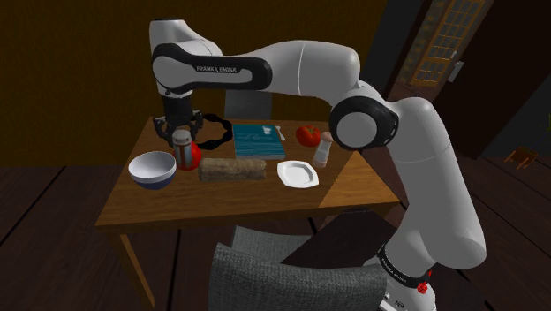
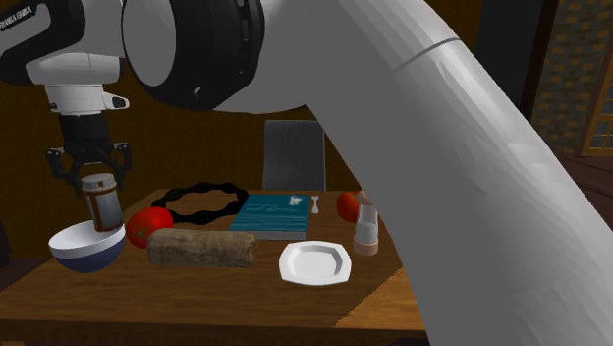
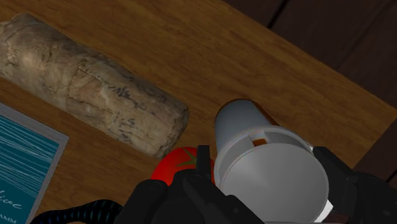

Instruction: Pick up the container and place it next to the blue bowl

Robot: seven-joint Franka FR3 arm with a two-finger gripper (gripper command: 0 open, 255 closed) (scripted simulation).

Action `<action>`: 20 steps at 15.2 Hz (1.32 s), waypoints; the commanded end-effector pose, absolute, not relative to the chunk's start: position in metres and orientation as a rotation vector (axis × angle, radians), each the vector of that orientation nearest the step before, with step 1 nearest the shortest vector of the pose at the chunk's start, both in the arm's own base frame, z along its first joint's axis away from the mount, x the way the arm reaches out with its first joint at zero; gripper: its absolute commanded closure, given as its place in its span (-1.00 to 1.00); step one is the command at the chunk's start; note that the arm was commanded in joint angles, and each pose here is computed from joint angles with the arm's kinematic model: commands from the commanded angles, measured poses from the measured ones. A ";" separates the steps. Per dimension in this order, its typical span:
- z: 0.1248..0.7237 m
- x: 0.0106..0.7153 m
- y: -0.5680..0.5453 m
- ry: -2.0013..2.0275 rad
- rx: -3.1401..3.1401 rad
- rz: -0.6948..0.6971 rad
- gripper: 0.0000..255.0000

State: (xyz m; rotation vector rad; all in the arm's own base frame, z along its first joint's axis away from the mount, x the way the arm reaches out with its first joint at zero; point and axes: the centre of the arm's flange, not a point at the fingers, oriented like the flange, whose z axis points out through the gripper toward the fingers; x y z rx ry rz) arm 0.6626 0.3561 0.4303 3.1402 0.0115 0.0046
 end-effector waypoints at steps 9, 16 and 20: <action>0.378 0.662 0.355 0.011 3.141 0.006 1.00; 0.341 0.662 0.355 0.011 3.141 0.006 1.00; 0.320 0.662 0.355 0.011 3.141 0.006 1.00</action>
